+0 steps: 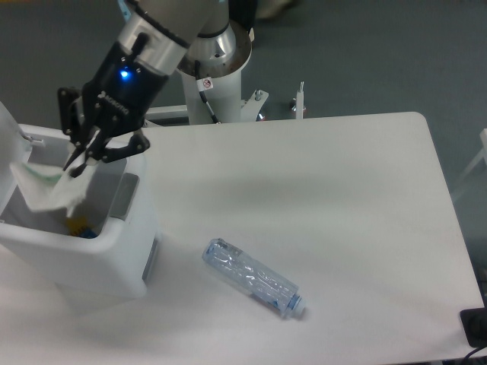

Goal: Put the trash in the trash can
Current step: 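Open the gripper to drop the tissue into the bin, then move the gripper down to the cap end of the plastic bottle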

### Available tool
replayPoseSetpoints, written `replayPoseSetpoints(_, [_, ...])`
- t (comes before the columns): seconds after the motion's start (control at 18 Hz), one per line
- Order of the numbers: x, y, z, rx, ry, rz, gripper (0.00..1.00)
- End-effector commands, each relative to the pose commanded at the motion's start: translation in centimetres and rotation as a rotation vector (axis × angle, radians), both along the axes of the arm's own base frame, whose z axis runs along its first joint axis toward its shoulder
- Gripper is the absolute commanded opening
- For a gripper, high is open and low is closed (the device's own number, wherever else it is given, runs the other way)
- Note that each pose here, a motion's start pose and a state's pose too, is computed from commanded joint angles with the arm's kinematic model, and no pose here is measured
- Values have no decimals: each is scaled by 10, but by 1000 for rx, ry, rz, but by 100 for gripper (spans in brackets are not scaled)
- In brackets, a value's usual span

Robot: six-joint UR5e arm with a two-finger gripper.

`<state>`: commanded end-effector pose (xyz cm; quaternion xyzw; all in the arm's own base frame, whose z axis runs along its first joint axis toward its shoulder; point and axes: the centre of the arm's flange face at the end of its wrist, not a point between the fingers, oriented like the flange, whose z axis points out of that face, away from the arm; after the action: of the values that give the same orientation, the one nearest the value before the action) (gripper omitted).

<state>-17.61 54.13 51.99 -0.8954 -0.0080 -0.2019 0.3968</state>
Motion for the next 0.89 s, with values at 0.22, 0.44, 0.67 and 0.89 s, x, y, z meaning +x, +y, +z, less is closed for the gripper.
replayPoseSetpoints(0.22, [-1, 0, 2, -2, 0, 7, 100])
replayPoseSetpoints(0.44, [-42, -7, -4, -10, -11, 76, 100])
replayPoseSetpoints(0.67, [-128, -26, -41, -53, -50, 199, 100])
replayPoseSetpoints(0.89, [-226, -43, -92, -111, -114, 325, 100])
